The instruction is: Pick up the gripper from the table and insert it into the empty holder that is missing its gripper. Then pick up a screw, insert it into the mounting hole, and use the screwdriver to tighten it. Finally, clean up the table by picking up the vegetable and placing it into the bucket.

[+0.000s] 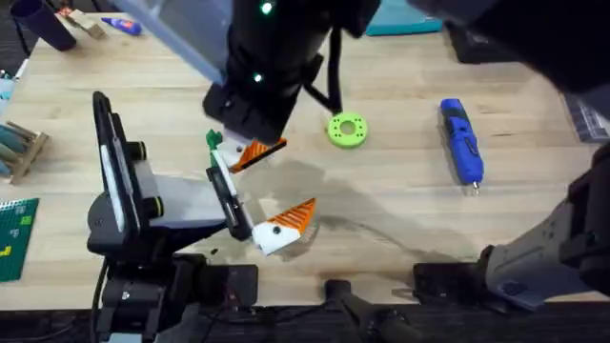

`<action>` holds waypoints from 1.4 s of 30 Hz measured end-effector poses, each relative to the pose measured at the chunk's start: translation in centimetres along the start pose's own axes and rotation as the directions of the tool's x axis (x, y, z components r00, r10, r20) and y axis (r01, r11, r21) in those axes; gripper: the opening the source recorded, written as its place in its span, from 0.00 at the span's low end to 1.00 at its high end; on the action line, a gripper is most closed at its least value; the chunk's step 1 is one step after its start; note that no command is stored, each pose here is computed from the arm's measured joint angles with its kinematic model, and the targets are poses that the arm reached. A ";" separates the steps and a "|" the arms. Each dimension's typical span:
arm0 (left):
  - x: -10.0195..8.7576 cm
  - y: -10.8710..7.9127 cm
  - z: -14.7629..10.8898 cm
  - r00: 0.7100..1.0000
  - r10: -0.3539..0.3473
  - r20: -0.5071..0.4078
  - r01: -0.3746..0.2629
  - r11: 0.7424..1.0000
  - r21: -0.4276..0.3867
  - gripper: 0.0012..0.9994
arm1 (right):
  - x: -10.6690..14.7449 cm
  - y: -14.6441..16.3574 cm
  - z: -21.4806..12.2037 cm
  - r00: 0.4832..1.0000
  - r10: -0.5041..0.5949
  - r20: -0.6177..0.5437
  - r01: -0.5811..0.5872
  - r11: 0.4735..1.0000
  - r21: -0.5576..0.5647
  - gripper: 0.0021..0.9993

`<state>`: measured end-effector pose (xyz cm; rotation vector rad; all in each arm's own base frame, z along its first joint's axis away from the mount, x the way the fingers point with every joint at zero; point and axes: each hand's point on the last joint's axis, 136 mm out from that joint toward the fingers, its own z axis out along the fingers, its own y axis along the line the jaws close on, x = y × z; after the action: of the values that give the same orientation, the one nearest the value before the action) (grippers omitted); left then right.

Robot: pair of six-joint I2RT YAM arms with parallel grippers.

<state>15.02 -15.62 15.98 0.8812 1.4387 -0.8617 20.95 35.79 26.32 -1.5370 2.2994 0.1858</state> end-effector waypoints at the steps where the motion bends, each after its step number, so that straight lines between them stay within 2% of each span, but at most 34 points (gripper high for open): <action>1: 0.0 0.0 0.0 1.000 0.000 0.000 0.000 1.000 0.000 0.99 | -0.1 0.4 0.0 1.000 -0.009 0.002 0.009 1.000 -0.003 0.00; 13: 0.0 0.0 0.0 1.000 0.000 0.000 0.000 1.000 0.000 0.99 | -0.7 3.0 -0.1 0.997 -0.067 0.024 0.068 0.997 -0.044 0.00; 26: 0.0 0.0 0.0 1.000 0.000 0.000 0.000 1.000 0.000 0.99 | -0.6 3.3 2.4 0.995 -0.092 -0.033 0.090 0.994 -0.057 0.00; 42: 0.0 0.0 0.0 1.000 0.000 0.000 0.000 1.000 0.000 0.99 | -0.7 2.9 2.5 0.990 -0.136 -0.028 0.134 0.989 -0.054 0.00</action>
<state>15.02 -15.62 15.98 0.8811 1.4389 -0.8618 19.14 38.31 23.98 -1.7266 2.2205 0.1877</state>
